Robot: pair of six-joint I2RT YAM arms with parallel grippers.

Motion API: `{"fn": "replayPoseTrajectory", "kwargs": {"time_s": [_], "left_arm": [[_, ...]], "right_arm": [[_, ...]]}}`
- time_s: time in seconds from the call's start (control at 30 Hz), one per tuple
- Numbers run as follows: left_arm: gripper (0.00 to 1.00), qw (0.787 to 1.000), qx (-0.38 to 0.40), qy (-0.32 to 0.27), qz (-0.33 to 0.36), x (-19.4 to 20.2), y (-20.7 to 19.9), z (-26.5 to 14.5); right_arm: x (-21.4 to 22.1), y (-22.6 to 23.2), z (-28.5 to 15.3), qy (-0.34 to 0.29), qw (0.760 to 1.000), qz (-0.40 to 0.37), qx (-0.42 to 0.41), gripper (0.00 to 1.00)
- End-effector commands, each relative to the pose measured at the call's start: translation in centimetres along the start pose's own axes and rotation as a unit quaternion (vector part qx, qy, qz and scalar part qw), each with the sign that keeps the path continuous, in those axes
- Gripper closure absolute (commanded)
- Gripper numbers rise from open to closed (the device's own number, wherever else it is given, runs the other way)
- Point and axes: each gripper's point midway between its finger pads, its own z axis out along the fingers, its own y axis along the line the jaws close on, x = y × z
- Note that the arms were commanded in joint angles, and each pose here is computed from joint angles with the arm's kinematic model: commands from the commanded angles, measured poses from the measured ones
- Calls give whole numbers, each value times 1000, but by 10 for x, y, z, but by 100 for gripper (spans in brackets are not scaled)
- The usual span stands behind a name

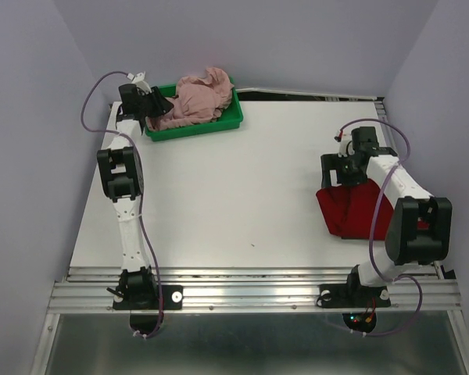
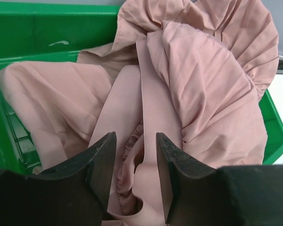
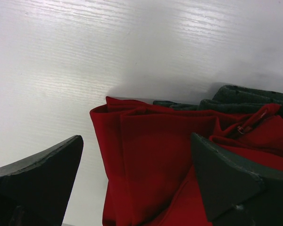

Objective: Fold and stack the skirts
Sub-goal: Grab the skirt from the pile

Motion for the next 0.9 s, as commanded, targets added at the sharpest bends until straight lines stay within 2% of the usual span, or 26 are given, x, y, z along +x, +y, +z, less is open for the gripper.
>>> {"fn": "replayPoseTrajectory", "kwargs": {"time_s": [0.0, 0.27, 0.57, 0.6, 0.8, 0.83, 0.87], "left_arm": [[47, 998, 32, -41, 39, -34, -28, 4], [41, 998, 39, -43, 30, -27, -34, 16], [42, 997, 62, -40, 6, -21, -41, 23], [45, 997, 71, -38, 4, -20, -44, 23], [83, 992, 119, -46, -27, -31, -64, 10], [96, 990, 130, -56, -24, -44, -72, 1], [100, 989, 134, -61, -30, -52, -76, -4]], "right_arm": [[-19, -7, -8, -20, 1000, -6, 13, 0], [-16, -9, -4, -13, 1000, -7, 17, 0], [-18, -12, -5, -11, 1000, -8, 25, 0], [-17, -13, -5, -10, 1000, -8, 27, 0], [-20, -12, -5, -9, 1000, -8, 24, 0], [-21, -11, -5, -10, 1000, -7, 22, 0], [-22, -11, -6, -12, 1000, -6, 21, 0]]}}
